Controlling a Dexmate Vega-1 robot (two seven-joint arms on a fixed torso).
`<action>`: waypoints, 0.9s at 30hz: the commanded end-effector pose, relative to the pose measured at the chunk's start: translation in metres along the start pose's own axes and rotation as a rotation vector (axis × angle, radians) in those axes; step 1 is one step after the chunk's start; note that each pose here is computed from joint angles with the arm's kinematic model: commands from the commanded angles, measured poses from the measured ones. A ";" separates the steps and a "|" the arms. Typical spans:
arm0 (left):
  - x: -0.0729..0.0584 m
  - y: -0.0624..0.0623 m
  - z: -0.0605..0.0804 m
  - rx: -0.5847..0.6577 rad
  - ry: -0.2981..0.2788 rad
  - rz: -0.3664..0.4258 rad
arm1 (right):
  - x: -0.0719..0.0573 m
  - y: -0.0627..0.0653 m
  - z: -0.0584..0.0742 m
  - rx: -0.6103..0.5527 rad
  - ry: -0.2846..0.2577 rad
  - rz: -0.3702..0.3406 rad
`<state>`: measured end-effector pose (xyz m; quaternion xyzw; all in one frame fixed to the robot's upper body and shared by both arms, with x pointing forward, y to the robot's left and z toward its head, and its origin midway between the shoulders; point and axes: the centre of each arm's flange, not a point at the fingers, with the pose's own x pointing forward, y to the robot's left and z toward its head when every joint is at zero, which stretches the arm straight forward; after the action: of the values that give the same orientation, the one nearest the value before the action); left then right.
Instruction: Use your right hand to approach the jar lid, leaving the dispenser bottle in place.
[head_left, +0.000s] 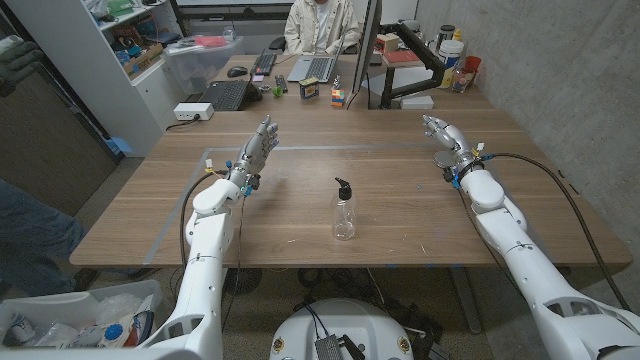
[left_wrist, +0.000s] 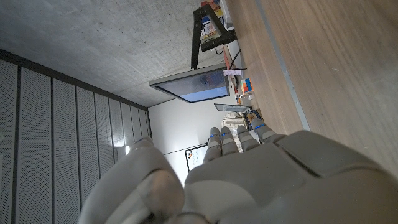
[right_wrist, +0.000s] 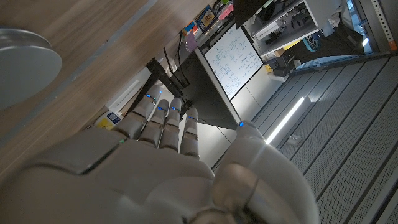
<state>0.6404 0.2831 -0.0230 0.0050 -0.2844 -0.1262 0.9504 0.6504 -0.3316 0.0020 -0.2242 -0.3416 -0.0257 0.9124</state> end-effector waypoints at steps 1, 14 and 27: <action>-0.001 -0.001 0.002 0.012 0.006 -0.002 | 0.001 -0.006 0.001 -0.072 -0.007 -0.008; 0.001 -0.002 0.001 0.011 0.007 -0.005 | 0.000 -0.007 0.000 -0.126 -0.035 -0.042; -0.001 -0.003 0.002 0.021 0.007 0.000 | -0.001 -0.011 -0.002 -0.134 -0.068 -0.057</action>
<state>0.6399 0.2810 -0.0222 0.0129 -0.2817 -0.1255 0.9512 0.6497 -0.3398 0.0051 -0.2708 -0.3645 -0.0580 0.8890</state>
